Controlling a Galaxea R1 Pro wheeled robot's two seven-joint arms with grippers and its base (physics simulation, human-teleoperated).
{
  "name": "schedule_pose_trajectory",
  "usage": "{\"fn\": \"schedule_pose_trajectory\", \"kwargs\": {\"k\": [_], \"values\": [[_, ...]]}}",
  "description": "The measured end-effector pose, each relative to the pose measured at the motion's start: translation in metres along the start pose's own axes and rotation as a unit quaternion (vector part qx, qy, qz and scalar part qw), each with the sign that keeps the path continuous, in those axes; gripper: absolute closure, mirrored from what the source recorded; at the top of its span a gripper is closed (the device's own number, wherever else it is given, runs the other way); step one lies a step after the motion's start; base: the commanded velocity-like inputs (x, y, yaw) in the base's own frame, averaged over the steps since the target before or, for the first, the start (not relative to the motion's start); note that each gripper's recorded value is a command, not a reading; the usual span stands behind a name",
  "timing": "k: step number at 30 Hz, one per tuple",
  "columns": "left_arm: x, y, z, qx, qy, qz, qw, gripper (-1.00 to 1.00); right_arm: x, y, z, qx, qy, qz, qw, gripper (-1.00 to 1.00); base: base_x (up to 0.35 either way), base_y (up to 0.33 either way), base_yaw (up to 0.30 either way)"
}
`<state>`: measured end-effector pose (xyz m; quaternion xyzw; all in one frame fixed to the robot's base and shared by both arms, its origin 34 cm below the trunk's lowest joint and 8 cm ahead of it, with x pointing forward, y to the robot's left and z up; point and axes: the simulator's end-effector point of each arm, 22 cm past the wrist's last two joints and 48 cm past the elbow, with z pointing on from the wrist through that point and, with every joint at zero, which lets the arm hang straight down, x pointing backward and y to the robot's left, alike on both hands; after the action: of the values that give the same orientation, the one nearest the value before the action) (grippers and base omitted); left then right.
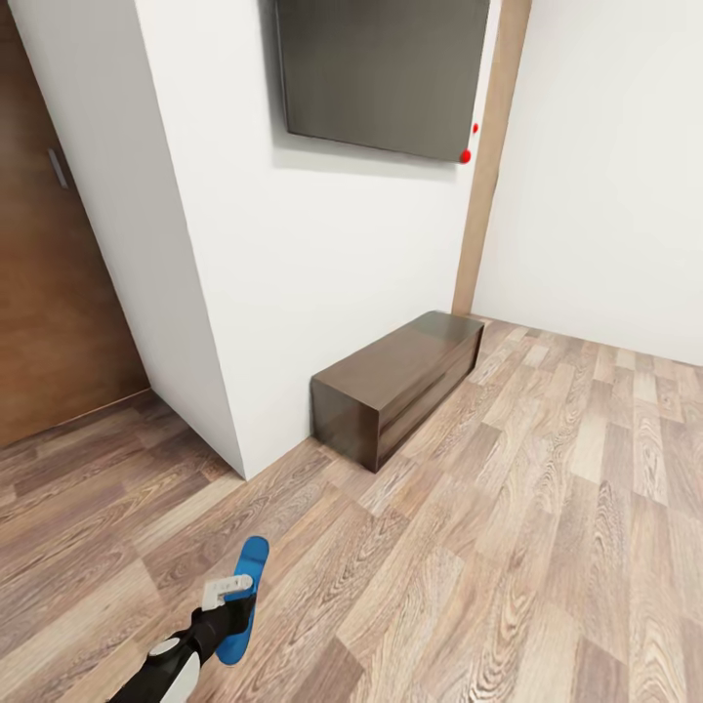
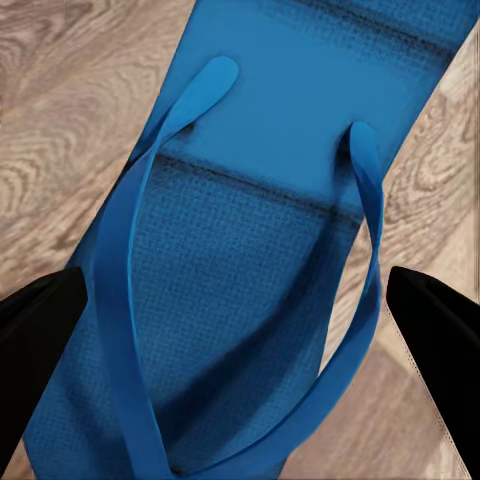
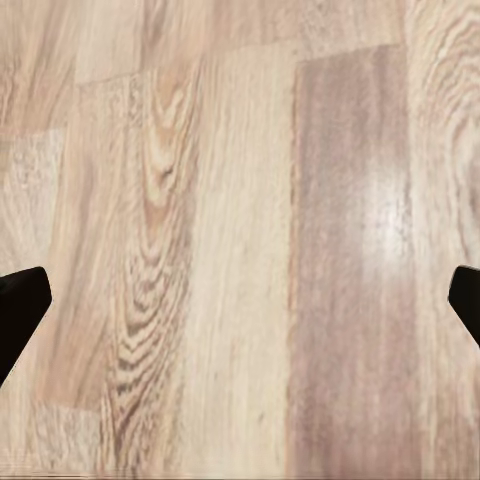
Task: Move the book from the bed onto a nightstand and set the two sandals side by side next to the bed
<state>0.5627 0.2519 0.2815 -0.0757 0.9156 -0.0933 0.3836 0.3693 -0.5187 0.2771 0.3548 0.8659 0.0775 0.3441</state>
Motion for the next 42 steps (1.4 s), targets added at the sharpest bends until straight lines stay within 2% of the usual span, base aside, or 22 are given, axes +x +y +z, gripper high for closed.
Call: {"fn": "schedule_pose_trajectory", "kwargs": {"k": [1,4,5,8,9,13,18,28,32,38,42], "values": [[-0.003,-0.001,-0.001,0.001,-0.003,0.0,1.0,1.0,0.002,0.002,0.0,-0.001,0.003,-0.006,1.0,-1.0,0.0,0.0,0.0],[-0.004,-0.001,-0.003,0.0,-0.006,0.0,1.0,1.0,0.021,0.013,0.003,-0.008,0.026,-0.05,0.9984,-1.0,0.0,0.0,0.0],[0.002,0.002,-0.004,-0.003,-0.001,0.0,1.0,1.0,0.032,0.019,0.005,-0.011,0.039,-0.082,0.9958,-1.0,0.0,0.0,0.0],[0.012,0.006,-0.007,-0.008,0.004,-0.001,1.0,1.0,0.044,0.029,0.006,-0.019,0.049,-0.13,0.9901,-1.0,0.0,0.0,0.0],[0.019,0.008,-0.008,-0.011,0.004,0.0,0.9999,1.0,0.053,0.037,0.008,-0.025,0.051,-0.156,0.9862,-1.0,0.0,0.0,0.0],[0.019,0.005,-0.012,-0.012,-0.017,0.001,0.9998,1.0,0.066,0.061,0.01,-0.047,0.038,-0.191,0.9797,-1.0,0.0,0.0,0.0],[0.014,-0.001,-0.016,-0.01,-0.033,0.002,0.9994,1.0,0.069,0.08,0.01,-0.064,0.021,-0.201,0.9772,-1.0,0.0,0.0,0.0],[-0.003,-0.011,-0.024,-0.005,-0.046,0.002,0.9989,1.0,0.054,0.097,0.003,-0.075,0.006,-0.198,0.9772,-1.0,0.0,0.0,0.0],[-0.008,-0.014,-0.028,-0.005,-0.044,0.001,0.999,1.0,0.048,0.103,-0.002,-0.075,0.004,-0.197,0.9776,-1.0,0.0,0.0,0.0],[0.009,-0.007,-0.037,-0.015,-0.014,0.001,0.9998,1.0,0.043,0.11,-0.009,-0.076,0.005,-0.199,0.977,-1.0,0.0,0.0,0.0],[0.01,-0.005,-0.043,-0.019,-0.008,0.002,0.9998,1.0,0.038,0.116,-0.015,-0.077,0.006,-0.2,0.9767,-1.0,0.0,0.0,0.0]]}}
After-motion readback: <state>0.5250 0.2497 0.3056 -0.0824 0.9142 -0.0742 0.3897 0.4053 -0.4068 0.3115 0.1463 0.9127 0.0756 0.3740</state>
